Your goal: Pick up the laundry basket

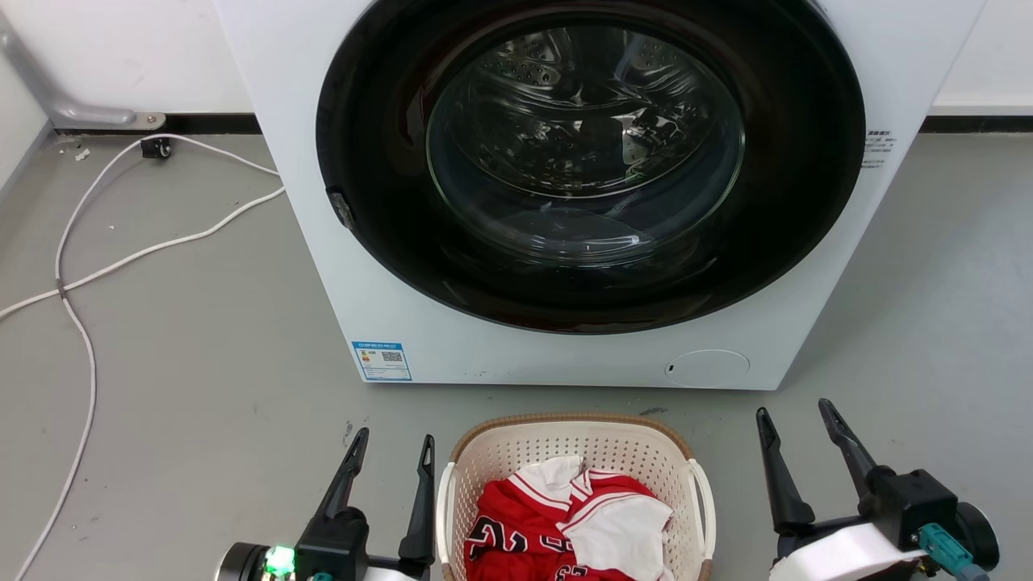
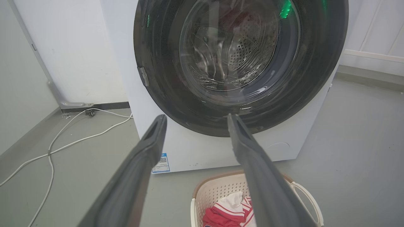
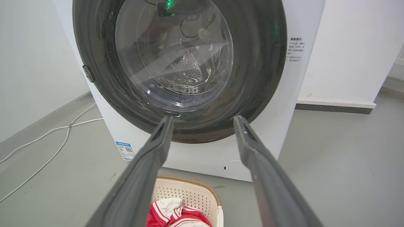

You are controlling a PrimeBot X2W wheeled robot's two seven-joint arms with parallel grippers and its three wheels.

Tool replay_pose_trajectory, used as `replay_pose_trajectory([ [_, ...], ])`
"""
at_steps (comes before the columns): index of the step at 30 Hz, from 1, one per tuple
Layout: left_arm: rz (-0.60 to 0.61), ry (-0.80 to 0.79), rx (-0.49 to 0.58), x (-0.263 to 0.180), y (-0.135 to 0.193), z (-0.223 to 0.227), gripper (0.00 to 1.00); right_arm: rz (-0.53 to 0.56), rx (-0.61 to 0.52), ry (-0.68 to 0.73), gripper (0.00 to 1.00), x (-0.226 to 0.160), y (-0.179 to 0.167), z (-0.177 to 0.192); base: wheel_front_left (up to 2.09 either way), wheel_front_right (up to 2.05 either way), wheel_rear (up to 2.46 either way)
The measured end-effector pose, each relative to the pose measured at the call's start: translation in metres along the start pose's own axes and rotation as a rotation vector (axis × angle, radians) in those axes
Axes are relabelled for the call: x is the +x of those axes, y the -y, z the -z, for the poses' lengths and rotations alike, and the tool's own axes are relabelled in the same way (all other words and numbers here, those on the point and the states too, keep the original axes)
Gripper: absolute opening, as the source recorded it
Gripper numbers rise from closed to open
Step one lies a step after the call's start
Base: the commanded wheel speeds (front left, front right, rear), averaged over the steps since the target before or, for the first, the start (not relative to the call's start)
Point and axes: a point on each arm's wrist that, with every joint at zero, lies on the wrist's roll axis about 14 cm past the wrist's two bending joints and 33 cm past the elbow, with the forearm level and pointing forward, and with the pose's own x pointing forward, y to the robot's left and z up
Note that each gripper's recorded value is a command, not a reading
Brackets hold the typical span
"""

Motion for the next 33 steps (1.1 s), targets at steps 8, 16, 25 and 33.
replay_pose_trajectory([
  [8,0.003,0.004,0.007,0.000,0.000,-0.001,1.00,0.008,-0.016,-0.002,1.00,0.001,0.004,0.001,0.00,0.00,0.00],
  [16,0.007,-0.004,0.003,0.000,0.000,0.002,1.00,0.009,-0.016,-0.006,1.00,0.001,0.004,0.002,0.00,0.00,0.00],
  [25,0.007,-0.030,-0.012,0.002,0.001,0.010,1.00,0.022,-0.002,-0.029,1.00,0.003,0.008,0.010,0.00,0.00,0.00],
  [33,0.020,-0.095,-0.014,0.025,-0.004,0.035,1.00,0.048,0.028,-0.107,1.00,0.027,0.020,0.038,0.00,0.00,0.00],
])
